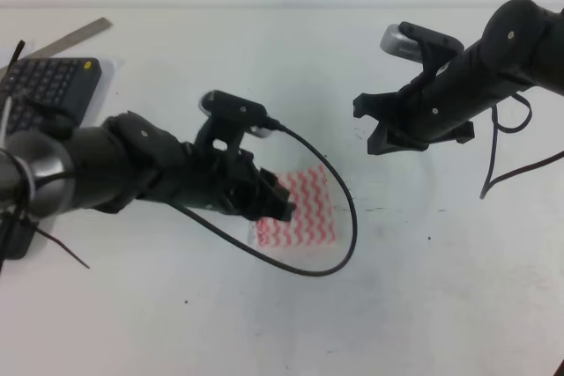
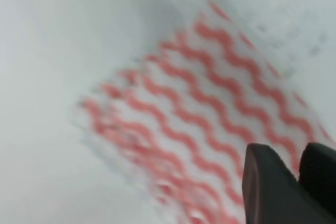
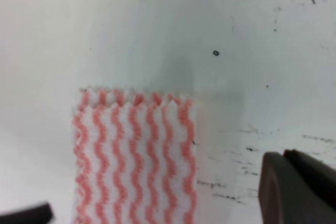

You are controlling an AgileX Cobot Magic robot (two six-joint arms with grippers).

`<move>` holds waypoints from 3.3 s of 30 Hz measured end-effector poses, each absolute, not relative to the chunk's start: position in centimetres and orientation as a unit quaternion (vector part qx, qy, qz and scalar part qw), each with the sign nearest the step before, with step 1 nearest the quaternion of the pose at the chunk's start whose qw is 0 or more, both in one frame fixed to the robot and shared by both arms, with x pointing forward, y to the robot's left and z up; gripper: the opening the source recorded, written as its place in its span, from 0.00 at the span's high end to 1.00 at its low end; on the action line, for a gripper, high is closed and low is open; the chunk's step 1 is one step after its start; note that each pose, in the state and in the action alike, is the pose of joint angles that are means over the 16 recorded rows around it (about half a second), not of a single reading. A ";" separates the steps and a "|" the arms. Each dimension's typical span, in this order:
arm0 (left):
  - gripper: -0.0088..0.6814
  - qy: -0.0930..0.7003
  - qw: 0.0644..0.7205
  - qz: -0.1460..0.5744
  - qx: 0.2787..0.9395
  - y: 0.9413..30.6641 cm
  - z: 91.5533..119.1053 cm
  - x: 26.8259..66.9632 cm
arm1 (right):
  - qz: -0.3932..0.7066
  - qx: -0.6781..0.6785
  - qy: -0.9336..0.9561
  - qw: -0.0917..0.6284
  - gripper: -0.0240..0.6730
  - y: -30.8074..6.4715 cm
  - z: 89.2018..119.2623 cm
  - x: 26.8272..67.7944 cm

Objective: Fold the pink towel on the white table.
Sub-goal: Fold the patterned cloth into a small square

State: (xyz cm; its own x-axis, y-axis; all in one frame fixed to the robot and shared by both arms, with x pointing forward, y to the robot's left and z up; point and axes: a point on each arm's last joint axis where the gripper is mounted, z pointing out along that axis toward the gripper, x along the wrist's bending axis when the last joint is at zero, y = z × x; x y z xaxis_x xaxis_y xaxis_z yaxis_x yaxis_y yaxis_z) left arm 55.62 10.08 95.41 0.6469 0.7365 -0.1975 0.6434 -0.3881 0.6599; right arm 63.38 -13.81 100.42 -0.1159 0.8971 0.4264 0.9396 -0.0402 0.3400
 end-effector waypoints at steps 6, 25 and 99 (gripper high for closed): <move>0.80 0.427 0.372 0.097 0.818 10.8 96.1 56.3 | -0.283 -0.664 -0.691 0.038 0.99 -13.8 100.5 63.4; 0.80 0.446 0.364 0.113 0.810 11.1 95.0 57.4 | -0.326 -0.643 -0.690 0.065 0.99 -10.8 99.5 63.5; 0.98 0.406 0.614 0.384 0.557 26.0 109.5 33.9 | -0.466 -0.552 -0.685 -0.096 0.99 -19.7 115.6 42.7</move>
